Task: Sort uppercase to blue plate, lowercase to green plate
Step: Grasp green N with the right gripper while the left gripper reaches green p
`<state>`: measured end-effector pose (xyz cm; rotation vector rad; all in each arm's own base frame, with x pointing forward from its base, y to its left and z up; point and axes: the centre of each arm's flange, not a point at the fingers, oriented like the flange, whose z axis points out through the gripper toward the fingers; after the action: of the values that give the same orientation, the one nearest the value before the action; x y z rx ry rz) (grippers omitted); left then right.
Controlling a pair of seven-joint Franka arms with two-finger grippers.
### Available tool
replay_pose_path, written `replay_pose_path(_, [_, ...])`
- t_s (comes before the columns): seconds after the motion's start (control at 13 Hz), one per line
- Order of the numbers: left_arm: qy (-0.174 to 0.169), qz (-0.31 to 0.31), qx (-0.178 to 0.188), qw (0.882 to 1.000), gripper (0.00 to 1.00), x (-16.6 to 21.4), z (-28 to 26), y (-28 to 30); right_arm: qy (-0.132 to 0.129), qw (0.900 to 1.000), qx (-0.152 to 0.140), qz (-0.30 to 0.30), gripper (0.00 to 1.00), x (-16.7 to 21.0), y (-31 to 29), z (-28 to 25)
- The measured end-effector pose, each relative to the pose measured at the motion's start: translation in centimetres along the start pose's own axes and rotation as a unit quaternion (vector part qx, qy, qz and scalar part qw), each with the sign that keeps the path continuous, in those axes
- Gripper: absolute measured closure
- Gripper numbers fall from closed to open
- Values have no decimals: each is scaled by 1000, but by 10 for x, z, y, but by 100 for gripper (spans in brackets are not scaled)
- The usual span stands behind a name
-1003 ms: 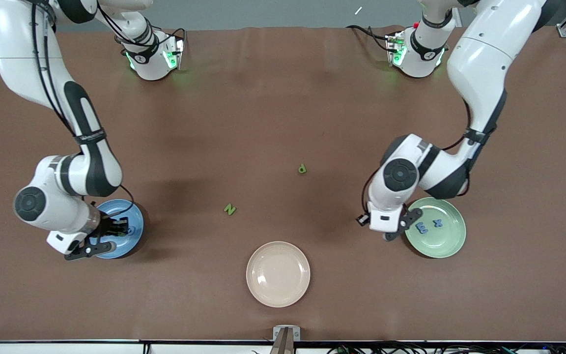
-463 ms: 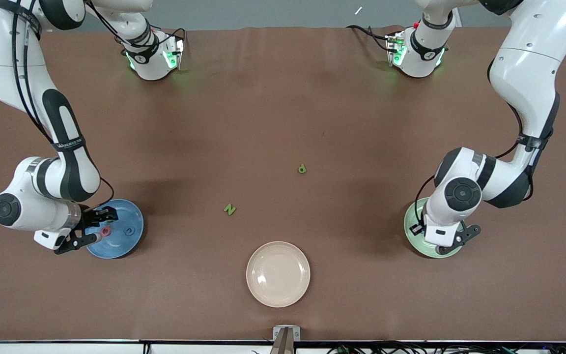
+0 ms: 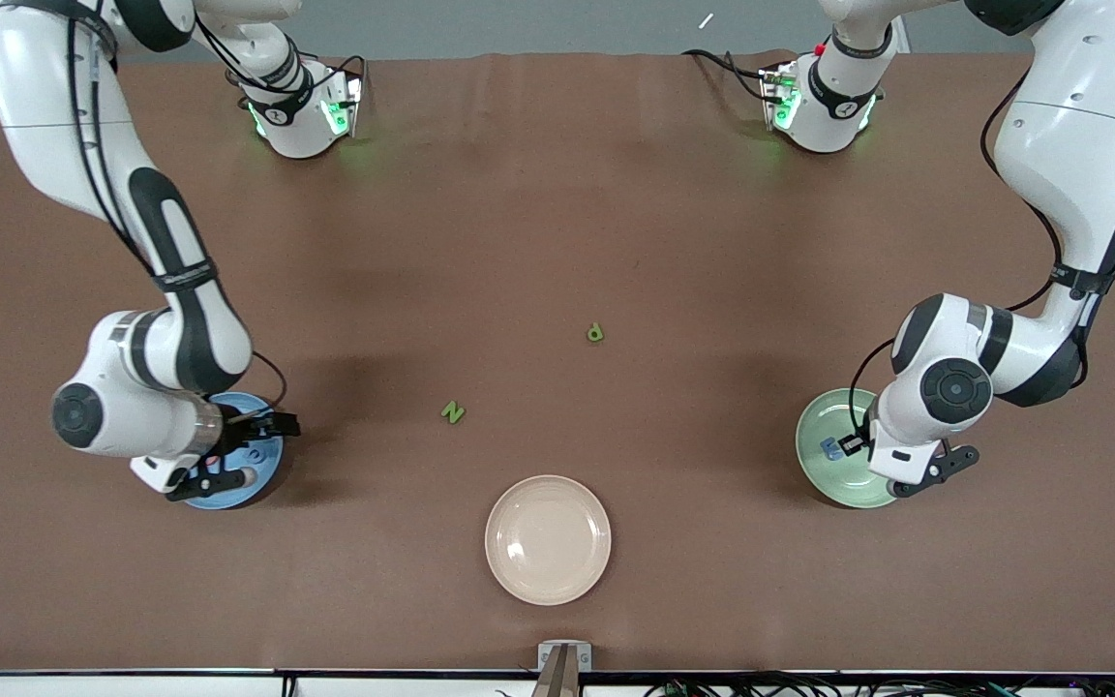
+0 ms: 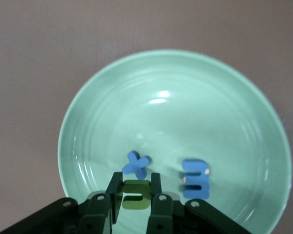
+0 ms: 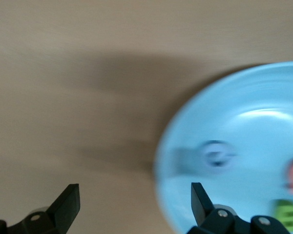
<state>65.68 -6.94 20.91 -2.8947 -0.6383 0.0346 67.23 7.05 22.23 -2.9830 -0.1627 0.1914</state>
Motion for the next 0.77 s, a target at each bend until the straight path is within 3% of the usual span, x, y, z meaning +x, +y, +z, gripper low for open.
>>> replay_pose_path(0.23, [-9,11,1,1000,73,-13,6,8,5,996,-6,94,0,1,-85,5])
replay_pose_path(0.31, [-10,11,1,1000,67,-14,6,8,9,991,-6,132,0,-1,-108,7])
replay_pose_path(0.62, [-4,9,-8,1000,23,-15,-6,12,33,962,-1,269,0,-13,-194,22])
replay_pose_path(0.77, [-5,1,-30,1000,4,-25,-28,29,47,949,5,313,0,-20,-224,39])
